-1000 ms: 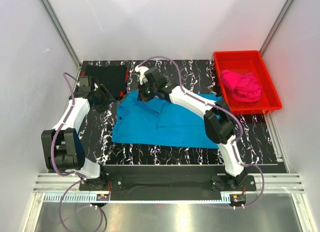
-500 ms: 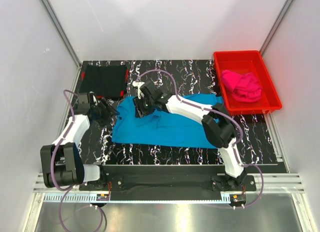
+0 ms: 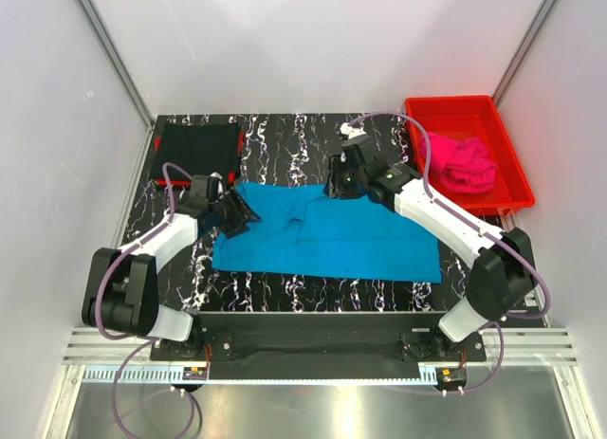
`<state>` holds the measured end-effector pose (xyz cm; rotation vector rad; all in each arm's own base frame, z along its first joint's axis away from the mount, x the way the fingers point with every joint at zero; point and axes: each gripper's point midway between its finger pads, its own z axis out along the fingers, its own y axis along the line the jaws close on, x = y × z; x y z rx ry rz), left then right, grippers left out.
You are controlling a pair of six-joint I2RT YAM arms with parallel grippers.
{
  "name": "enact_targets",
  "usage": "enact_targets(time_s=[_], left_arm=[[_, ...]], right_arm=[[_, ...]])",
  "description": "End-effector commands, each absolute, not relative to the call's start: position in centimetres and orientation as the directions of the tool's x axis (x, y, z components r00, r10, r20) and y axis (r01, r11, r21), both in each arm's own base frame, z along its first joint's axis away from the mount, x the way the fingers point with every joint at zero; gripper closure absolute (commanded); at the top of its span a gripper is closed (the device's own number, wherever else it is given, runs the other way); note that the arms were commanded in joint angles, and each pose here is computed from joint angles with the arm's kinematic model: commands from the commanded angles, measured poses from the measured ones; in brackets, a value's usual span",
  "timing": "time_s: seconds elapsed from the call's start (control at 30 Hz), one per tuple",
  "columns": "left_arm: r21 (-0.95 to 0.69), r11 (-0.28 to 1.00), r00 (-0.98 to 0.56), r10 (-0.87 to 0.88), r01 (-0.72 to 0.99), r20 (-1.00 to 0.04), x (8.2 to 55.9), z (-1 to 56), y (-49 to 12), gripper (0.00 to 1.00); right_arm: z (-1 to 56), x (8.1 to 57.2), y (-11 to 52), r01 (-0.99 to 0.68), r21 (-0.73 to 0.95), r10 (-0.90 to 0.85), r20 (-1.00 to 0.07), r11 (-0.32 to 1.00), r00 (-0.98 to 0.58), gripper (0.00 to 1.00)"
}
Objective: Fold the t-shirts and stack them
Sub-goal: Fold the tshirt
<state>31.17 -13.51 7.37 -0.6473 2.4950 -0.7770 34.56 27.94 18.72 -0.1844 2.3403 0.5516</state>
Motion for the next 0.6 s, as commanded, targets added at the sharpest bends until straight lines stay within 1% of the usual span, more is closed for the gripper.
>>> enact_targets(time_s=[0.0, 0.03, 0.07, 0.17, 0.2, 0.4, 0.57], left_arm=[[-0.628, 0.721, -0.751, -0.579, -0.291, -0.317, 33.4, 8.1, -14.4, 0.47], [-0.603, 0.732, -0.758, -0.578, -0.317, -0.302, 33.2, 7.4, -14.3, 0.49], [-0.571, 0.746, -0.747, -0.585, -0.343, -0.316, 33.4, 7.2, -13.8, 0.53], [-0.504, 0.77, -0.741, -0.588, -0.39, -0.325, 32.9, 6.4, -13.2, 0.56], [-0.507, 0.765, -0.737, -0.595, -0.398, -0.321, 32.7, 6.1, -13.3, 0.57], [-0.528, 0.745, -0.71, -0.622, -0.408, -0.329, 33.3, 5.7, -13.3, 0.57], [-0.532, 0.738, -0.723, -0.622, -0.415, -0.299, 33.8, 4.9, -14.1, 0.57]], right_arm=[[18.6, 34.4, 26.6, -0.233, 0.33, 0.06, -0.682, 0.915, -0.729, 0.56], [18.4, 34.4, 26.5, -0.234, 0.324, 0.054, -0.68, 0.917, -0.731, 0.56], [18.4, 34.4, 26.4, -0.231, 0.325, 0.056, -0.679, 0.917, -0.732, 0.56], [18.2, 34.5, 26.3, -0.232, 0.316, 0.048, -0.679, 0.92, -0.733, 0.56], [18.3, 34.6, 26.2, -0.23, 0.317, 0.052, -0.681, 0.92, -0.73, 0.56], [18.8, 34.8, 26.0, -0.224, 0.324, 0.065, -0.686, 0.919, -0.725, 0.57], [18.9, 34.7, 26.0, -0.221, 0.334, 0.074, -0.684, 0.916, -0.726, 0.57]])
